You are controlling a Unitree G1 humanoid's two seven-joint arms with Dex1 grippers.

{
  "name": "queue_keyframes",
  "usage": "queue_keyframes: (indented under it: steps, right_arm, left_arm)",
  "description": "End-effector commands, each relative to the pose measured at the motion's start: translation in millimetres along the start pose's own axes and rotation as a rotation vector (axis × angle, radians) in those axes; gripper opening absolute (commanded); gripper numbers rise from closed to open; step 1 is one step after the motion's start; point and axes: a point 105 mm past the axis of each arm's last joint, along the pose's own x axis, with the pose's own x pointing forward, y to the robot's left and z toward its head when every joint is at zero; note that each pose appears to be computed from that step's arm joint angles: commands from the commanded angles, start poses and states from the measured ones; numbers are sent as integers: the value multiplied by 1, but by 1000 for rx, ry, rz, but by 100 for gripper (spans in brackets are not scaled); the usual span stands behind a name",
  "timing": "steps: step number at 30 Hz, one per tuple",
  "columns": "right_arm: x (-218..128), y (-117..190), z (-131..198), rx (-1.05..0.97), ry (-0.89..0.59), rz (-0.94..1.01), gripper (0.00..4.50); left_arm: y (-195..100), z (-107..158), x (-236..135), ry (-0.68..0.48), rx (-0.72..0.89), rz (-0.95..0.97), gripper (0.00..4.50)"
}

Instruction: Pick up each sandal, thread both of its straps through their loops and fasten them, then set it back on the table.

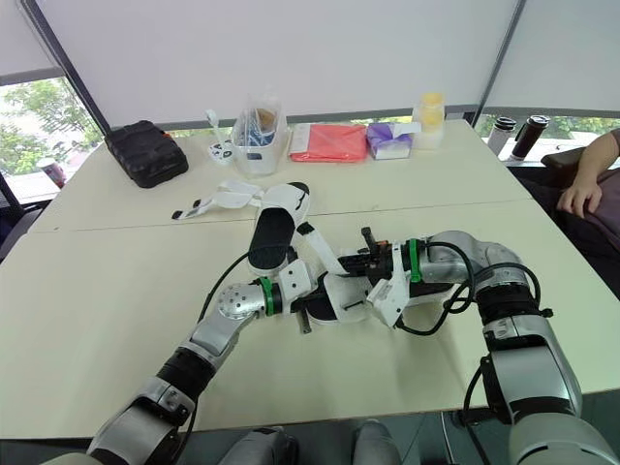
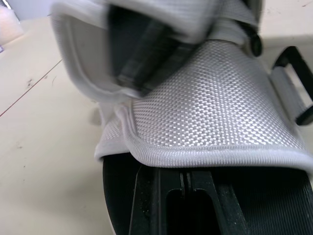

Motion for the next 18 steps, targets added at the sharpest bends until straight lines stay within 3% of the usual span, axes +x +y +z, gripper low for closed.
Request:
queue_keyframes:
  steps: [1, 2, 9, 15, 18]
  right_arm:
    - [-20, -39, -20, -98, 98, -161, 69]
    - [-25, -43, -19, -120, 97, -196, 102]
    - [-31, -49, 5, -241, 16, -325, 445]
    - [-35, -26, 0, -105, 45, -286, 445]
    - [-42, -37, -28, 182, 183, -401, 445]
  left_arm:
    - [-16, -21, 1, 77, -41, -59, 0]
    - [-16, -21, 0, 78, -44, -58, 0]
    - [-17, -22, 0, 80, -43, -75, 0]
    - [-17, -22, 1, 81, -46, -77, 0]
    - [-17, -22, 1, 82, -43, -75, 0]
